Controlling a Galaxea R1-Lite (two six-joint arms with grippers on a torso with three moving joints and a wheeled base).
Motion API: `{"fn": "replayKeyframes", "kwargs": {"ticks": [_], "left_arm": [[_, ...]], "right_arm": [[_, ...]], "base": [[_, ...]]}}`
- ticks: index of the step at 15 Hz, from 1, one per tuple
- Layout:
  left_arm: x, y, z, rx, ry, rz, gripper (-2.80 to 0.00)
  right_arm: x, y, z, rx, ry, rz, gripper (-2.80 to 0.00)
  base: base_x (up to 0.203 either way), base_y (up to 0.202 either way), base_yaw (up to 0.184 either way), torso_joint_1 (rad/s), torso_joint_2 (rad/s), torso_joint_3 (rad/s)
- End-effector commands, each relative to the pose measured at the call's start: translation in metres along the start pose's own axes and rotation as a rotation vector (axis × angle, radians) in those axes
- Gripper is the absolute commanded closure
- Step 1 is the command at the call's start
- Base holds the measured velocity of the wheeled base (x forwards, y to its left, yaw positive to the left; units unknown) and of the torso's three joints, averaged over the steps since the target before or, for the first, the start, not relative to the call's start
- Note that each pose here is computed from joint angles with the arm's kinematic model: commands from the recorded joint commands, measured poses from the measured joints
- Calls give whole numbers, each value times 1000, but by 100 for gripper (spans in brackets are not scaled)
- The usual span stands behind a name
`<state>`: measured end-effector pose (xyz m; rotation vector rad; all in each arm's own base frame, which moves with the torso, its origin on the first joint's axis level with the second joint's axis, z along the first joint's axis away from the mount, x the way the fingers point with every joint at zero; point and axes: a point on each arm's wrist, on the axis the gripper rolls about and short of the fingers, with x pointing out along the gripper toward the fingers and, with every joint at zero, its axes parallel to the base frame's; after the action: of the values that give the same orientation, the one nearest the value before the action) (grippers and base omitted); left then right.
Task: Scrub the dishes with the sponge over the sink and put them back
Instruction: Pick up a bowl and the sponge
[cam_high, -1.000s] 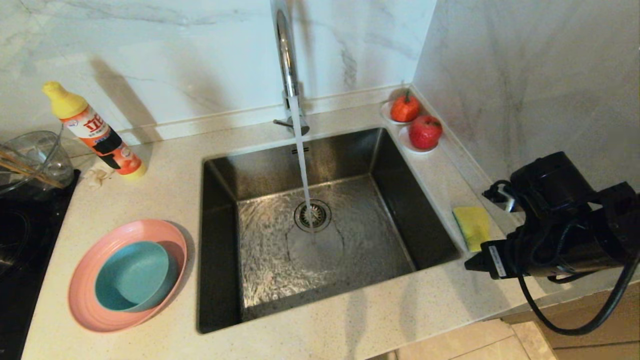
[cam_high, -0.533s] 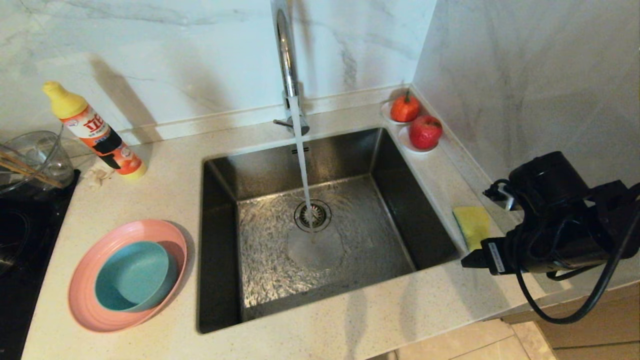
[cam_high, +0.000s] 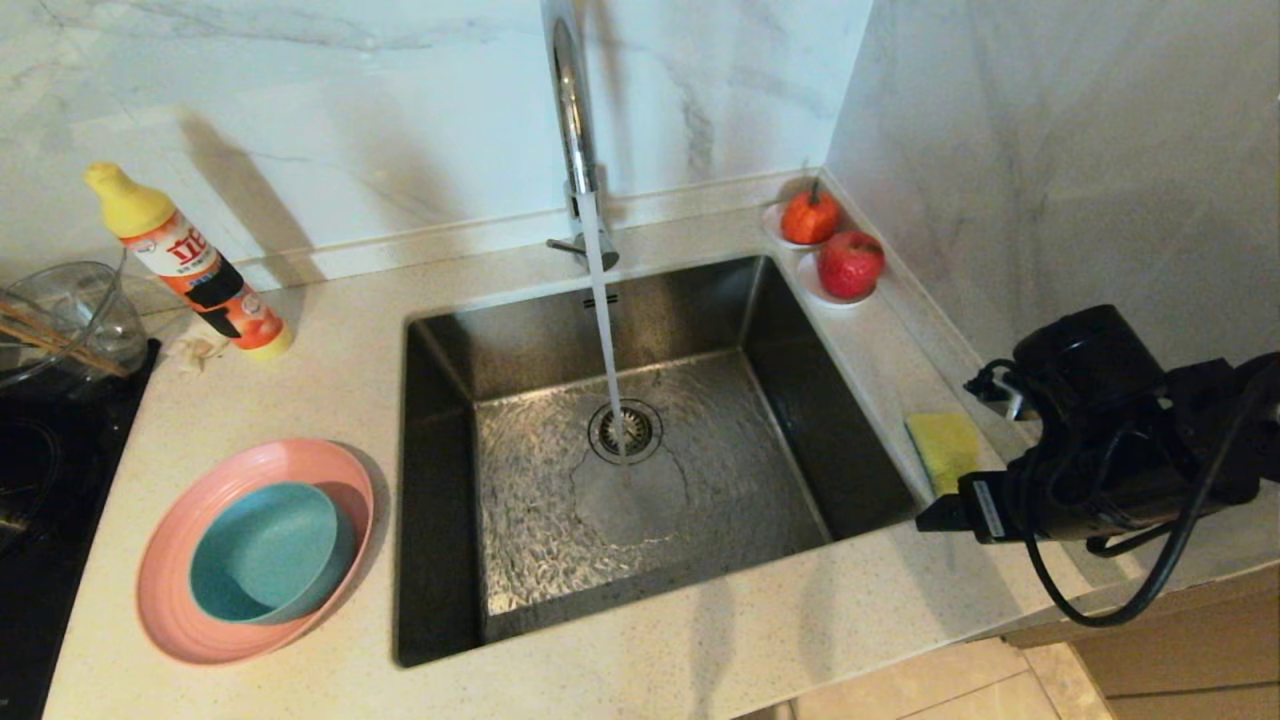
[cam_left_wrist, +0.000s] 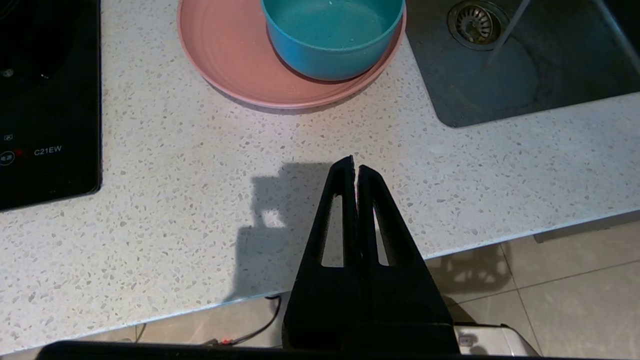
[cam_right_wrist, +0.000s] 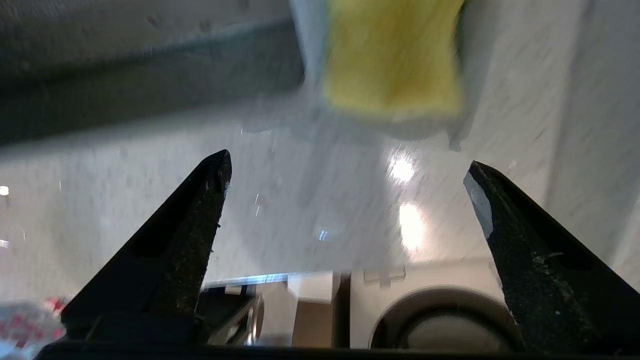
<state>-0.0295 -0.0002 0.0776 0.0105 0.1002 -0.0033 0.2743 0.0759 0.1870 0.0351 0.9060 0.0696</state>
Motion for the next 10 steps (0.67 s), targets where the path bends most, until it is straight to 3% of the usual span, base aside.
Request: {"fn": "replayKeyframes", "kwargs": {"ticks": [1, 10], "left_arm": [[0, 0, 0, 0, 1, 0, 0], [0, 0, 0, 0, 1, 0, 0]], "right_arm": [[2, -2, 7, 4, -44, 0, -280], [15, -3, 18, -18, -129, 3, -280]], "base": [[0, 0, 0, 0, 0, 0], [0, 0, 0, 0, 0, 0]]}}
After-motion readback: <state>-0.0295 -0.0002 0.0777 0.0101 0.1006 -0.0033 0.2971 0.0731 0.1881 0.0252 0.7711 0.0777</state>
